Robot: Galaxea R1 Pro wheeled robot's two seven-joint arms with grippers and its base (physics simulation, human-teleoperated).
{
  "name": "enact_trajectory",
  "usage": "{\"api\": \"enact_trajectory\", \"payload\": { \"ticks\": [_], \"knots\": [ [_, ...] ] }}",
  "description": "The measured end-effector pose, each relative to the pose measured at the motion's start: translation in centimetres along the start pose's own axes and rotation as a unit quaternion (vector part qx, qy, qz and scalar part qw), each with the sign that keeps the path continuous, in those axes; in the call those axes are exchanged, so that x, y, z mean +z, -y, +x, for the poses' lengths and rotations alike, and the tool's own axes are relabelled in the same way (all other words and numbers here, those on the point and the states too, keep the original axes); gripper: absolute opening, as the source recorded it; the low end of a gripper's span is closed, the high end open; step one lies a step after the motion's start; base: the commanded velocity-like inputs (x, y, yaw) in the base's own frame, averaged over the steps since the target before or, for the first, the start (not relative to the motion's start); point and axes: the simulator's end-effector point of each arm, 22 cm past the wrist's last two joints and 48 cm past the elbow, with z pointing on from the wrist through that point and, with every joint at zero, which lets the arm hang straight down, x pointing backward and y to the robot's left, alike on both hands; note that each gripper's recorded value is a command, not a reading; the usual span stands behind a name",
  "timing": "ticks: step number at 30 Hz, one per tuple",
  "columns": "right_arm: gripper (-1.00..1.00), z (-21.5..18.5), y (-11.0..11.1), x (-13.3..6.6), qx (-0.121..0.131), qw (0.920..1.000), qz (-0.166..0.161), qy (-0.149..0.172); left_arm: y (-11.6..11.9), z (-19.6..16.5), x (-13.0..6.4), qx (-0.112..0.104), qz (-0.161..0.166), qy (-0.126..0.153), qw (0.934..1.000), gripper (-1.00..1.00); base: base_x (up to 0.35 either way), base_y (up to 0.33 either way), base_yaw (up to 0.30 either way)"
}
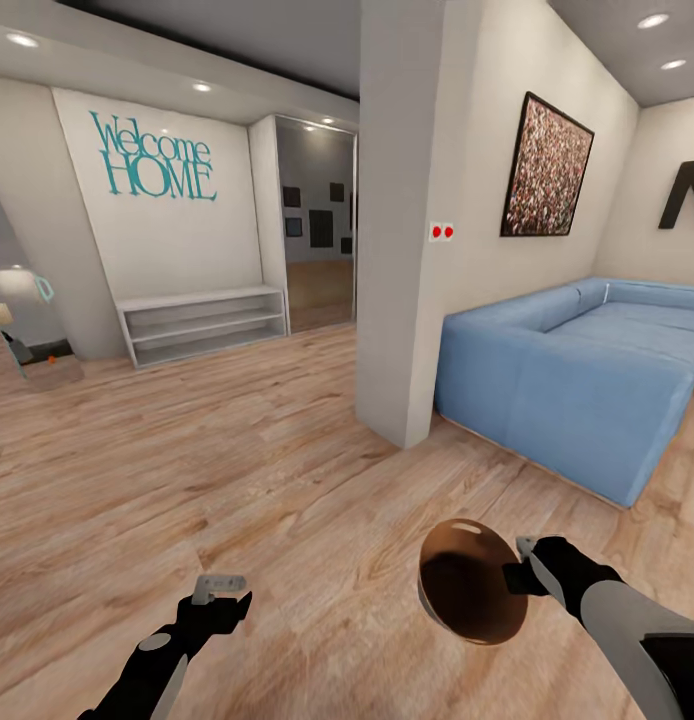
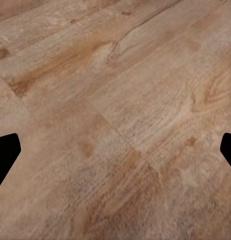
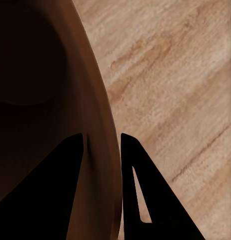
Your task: Put the three can of soda from the living room inside the tash can in the kitchen.
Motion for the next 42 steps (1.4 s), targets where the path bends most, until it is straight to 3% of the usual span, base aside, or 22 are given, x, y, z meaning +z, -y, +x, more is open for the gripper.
{"api": "enact_trajectory", "payload": {
  "ticks": [5,12,29,32,42],
  "knots": [
    [-1.00,-0.5,-0.1,-0.7,-0.004,1.0000,-0.005,0.005,0.0,-0.8,-0.4,0.000,0.000,-0.003,1.0000,1.00,0.000,0.000,0.000],
    [-1.00,-0.6,-0.3,-1.6,-0.008,0.9999,-0.012,0.002,0.0,0.4,-0.8,-0.004,-0.001,-0.030,0.9995,1.00,0.000,0.000,0.000],
    [-1.00,-1.6,-0.2,-3.5,-0.016,0.9991,-0.016,0.035,0.2,-2.3,-2.3,-0.003,0.001,-0.038,0.9993,1.00,0.000,0.000,0.000],
    [-1.00,-2.1,-0.2,-3.8,-0.013,0.9982,-0.018,0.056,0.3,-1.6,-2.6,-0.004,0.002,-0.052,0.9986,1.00,0.000,0.000,0.000],
    [-1.00,-1.0,-0.3,-4.6,-0.019,0.9970,-0.020,0.072,0.1,1.4,-3.3,-0.009,0.002,-0.094,0.9955,1.00,0.000,0.000,0.000]
  ]
}}
